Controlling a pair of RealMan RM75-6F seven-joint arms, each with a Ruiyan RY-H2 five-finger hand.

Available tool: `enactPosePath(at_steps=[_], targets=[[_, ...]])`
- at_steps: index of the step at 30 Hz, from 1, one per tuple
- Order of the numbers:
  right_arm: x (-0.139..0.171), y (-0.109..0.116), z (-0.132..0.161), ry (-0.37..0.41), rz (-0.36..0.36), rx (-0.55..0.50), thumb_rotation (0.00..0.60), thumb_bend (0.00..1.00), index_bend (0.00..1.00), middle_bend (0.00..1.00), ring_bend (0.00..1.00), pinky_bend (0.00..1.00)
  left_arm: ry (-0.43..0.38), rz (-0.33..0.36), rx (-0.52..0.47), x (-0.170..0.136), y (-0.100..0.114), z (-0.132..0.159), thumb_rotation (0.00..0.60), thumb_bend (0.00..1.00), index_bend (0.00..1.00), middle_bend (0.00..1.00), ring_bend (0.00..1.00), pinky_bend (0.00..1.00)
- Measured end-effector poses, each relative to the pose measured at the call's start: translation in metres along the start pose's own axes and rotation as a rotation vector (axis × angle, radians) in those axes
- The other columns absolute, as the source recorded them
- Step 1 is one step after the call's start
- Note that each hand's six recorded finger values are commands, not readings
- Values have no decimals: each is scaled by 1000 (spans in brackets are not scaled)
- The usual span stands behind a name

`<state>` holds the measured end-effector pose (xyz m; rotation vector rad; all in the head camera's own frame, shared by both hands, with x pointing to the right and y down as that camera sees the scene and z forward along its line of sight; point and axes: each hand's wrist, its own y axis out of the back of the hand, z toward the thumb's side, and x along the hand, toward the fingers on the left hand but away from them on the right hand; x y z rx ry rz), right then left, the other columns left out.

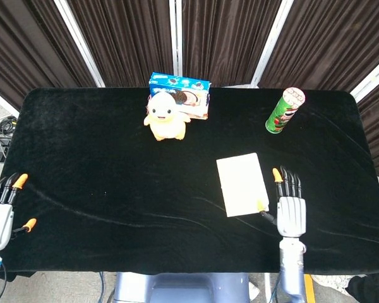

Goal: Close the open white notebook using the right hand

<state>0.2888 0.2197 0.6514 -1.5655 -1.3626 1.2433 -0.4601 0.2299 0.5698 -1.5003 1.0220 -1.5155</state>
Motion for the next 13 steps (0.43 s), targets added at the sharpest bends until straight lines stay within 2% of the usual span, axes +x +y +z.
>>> enactPosePath(at_steps=[3, 6, 9, 13], targets=[[-1, 12, -10, 45, 81, 42, 600, 145, 0, 0, 0, 0, -32, 2, 7, 0, -1, 4, 600, 175, 0, 0, 0, 0], [0, 29, -25, 85, 140, 128, 600, 138, 0, 0, 0, 0, -68, 16, 12, -1, -1, 9, 600, 171, 0, 0, 0, 0], [4, 47, -39, 116, 173, 212, 600, 138, 0, 0, 0, 0, -88, 33, 14, -2, -1, 12, 600, 170, 0, 0, 0, 0], [16, 63, -49, 132, 174, 251, 600, 136, 0, 0, 0, 0, -100, 32, 22, -4, -4, 15, 600, 170, 0, 0, 0, 0]])
